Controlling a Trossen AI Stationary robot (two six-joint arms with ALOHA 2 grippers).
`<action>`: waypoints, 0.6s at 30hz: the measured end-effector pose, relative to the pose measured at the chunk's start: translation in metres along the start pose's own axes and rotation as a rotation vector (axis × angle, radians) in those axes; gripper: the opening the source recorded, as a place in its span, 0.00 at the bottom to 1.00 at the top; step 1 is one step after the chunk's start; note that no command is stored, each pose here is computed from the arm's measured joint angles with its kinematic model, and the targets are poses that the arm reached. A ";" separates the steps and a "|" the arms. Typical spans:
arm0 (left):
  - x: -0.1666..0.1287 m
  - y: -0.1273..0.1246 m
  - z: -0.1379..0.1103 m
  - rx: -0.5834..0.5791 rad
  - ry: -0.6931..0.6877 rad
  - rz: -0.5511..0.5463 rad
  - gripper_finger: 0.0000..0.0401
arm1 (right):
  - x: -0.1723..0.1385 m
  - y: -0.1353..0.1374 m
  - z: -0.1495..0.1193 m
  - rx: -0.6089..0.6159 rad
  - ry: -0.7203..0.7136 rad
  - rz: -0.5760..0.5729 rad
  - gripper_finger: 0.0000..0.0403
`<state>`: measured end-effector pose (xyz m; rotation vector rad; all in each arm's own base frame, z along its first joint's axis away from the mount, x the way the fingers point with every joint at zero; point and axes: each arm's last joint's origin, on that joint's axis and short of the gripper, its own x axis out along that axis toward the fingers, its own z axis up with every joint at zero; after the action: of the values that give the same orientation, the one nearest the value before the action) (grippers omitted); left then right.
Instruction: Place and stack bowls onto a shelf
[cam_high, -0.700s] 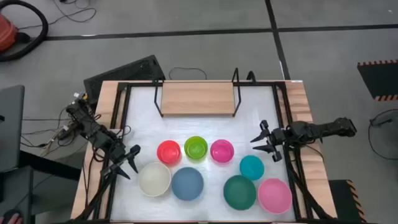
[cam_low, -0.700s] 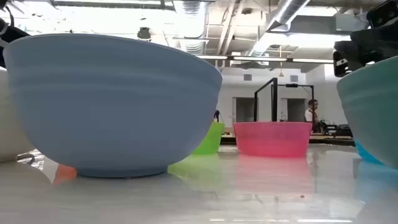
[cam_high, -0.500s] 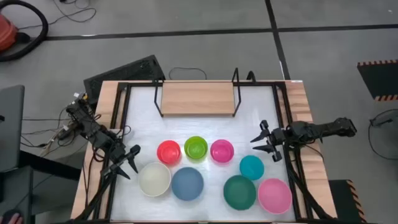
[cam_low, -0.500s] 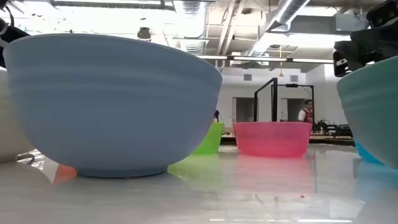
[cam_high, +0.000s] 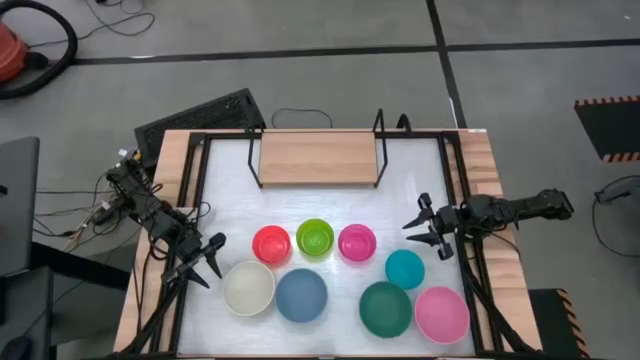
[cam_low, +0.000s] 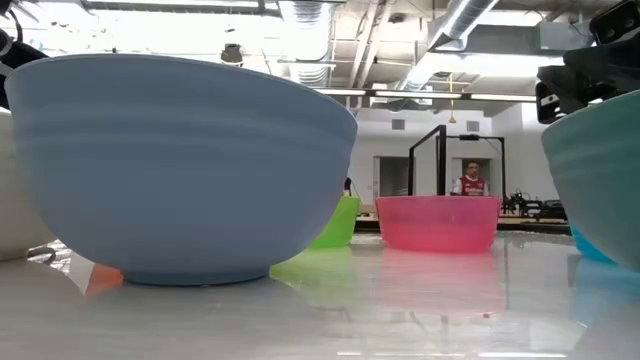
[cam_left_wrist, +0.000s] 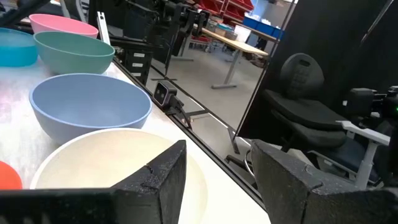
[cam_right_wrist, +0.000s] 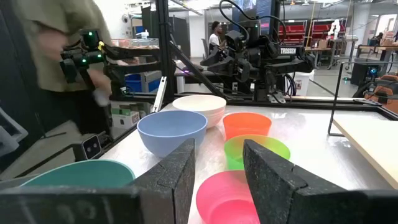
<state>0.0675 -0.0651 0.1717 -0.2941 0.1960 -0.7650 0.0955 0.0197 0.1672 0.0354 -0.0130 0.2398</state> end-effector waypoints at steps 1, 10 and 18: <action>0.000 0.000 0.000 0.000 0.000 0.000 0.41 | 0.000 0.000 0.000 0.000 0.000 0.000 0.40; 0.000 0.000 0.000 0.000 0.000 0.000 0.41 | 0.000 0.000 0.000 0.000 0.000 0.000 0.40; 0.000 0.001 0.001 -0.026 -0.016 0.031 0.41 | 0.000 0.000 0.000 0.000 0.000 0.000 0.40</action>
<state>0.0683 -0.0644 0.1719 -0.3212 0.1954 -0.7292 0.0955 0.0197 0.1672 0.0354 -0.0128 0.2400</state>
